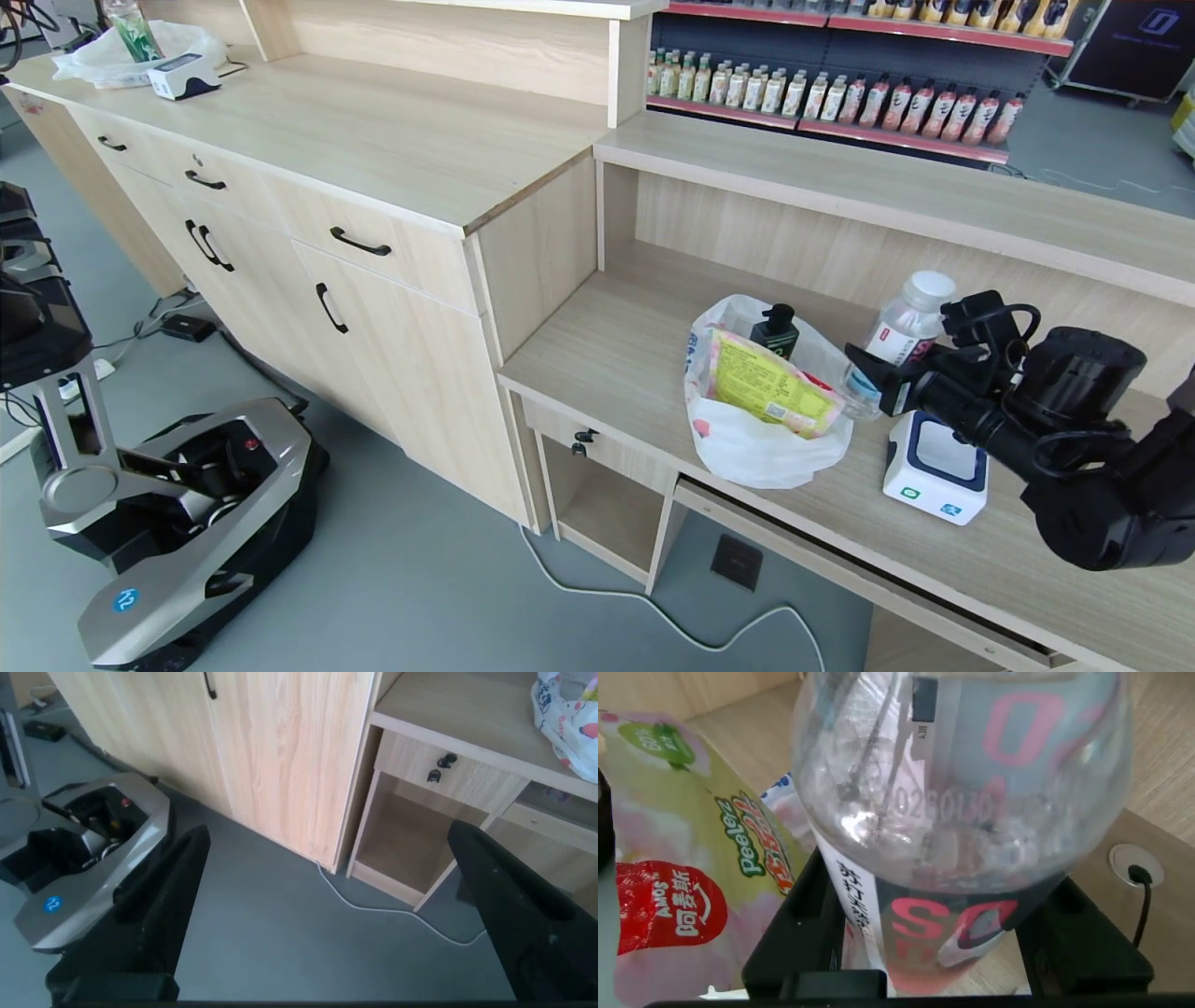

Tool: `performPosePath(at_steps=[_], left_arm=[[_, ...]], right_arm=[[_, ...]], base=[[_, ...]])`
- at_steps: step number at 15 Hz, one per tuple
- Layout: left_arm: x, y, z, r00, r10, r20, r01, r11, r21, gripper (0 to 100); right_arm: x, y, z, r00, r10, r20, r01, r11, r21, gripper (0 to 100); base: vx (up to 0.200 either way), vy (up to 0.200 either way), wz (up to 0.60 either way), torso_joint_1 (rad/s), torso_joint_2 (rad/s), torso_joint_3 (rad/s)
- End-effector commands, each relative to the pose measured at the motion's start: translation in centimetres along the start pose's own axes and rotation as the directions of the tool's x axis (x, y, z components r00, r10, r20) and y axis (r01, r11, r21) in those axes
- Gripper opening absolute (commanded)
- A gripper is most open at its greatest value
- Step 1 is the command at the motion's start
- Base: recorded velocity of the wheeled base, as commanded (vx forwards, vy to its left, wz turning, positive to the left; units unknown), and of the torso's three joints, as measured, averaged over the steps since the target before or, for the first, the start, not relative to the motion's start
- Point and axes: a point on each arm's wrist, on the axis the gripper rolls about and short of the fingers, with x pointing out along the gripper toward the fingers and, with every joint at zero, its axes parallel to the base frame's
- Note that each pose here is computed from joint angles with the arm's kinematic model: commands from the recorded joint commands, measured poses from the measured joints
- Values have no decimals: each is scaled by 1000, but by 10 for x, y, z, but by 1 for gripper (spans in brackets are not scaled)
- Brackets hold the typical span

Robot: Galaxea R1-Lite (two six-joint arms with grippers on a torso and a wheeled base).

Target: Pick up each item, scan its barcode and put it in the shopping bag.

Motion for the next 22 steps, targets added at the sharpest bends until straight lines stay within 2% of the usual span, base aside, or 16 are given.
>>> performPosePath(at_steps=[1, 6, 14, 22], left_arm=[[0, 0, 0, 1000, 0, 0, 0, 1000, 0, 100], [0, 0, 0, 1000, 0, 0, 0, 1000, 0, 100], [0, 0, 0, 1000, 0, 0, 0, 1000, 0, 100], [0, 0, 0, 1000, 0, 0, 0, 1000, 0, 100]], right_arm=[[5, 3, -24, 999, 12, -52, -11, 1000, 15, 0], [11, 7, -39, 997, 23, -69, -22, 1000, 21, 0], [33, 5, -41, 999, 33, 5, -33, 999, 1, 0], [44, 16, -53, 998, 69, -7, -69, 998, 6, 0]], base=[[0, 0, 0, 0, 0, 0], [0, 0, 0, 0, 0, 0], [0, 0, 0, 0, 0, 0], [0, 0, 0, 0, 0, 0]])
